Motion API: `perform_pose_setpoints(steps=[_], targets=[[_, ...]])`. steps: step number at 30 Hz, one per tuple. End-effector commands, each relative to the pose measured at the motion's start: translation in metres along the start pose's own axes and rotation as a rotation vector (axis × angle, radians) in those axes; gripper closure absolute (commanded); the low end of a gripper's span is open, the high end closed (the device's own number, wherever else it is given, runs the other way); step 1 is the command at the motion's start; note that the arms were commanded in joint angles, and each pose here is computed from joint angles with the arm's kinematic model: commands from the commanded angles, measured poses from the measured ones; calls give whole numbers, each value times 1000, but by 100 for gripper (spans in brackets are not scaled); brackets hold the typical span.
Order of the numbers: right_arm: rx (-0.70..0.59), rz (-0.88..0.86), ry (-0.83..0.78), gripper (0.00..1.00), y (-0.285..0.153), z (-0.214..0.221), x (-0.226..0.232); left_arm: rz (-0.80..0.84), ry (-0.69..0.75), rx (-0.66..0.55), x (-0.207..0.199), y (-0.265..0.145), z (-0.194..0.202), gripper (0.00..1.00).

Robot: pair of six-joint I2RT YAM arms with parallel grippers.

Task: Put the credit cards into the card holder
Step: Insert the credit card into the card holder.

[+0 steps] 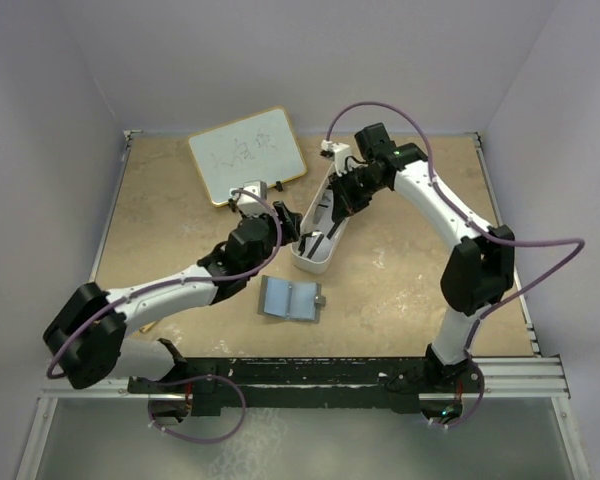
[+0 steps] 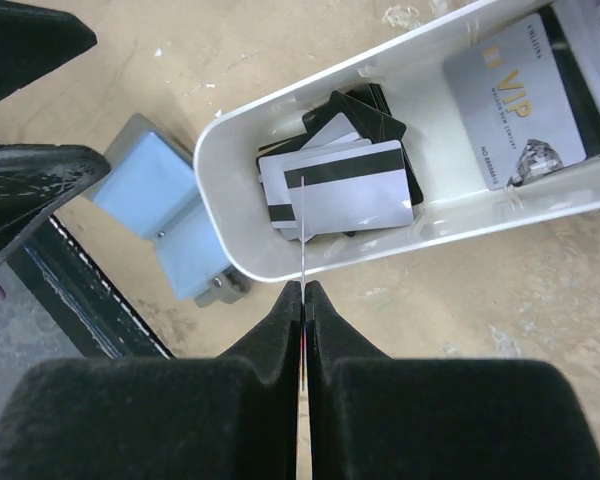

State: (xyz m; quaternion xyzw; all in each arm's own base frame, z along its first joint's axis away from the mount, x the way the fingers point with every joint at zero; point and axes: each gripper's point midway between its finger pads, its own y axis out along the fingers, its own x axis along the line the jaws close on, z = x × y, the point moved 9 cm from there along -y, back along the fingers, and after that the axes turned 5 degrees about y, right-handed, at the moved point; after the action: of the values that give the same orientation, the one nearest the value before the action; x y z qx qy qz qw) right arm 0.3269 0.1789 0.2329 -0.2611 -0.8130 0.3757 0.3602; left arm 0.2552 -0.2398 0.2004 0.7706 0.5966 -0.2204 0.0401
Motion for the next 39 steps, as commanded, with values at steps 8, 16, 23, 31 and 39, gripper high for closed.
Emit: perform_pose_setpoints(steps=[8, 16, 23, 31, 39], targets=[[-94, -350, -165, 100, -48, 32, 58, 389, 36, 220, -17, -74, -32, 44], [-141, -646, -273, 100, -49, 48, 86, 536, 129, 312, -18, -102, -39, 44], [-150, -747, -277, 100, -41, 54, 97, 649, 71, 413, -27, -106, -29, 45], [-100, -826, -117, 100, -18, 65, 92, 847, -429, 508, -31, -115, -25, 65], [-69, -831, 2, 100, 4, 66, 83, 801, -572, 604, -14, -115, -1, 84]])
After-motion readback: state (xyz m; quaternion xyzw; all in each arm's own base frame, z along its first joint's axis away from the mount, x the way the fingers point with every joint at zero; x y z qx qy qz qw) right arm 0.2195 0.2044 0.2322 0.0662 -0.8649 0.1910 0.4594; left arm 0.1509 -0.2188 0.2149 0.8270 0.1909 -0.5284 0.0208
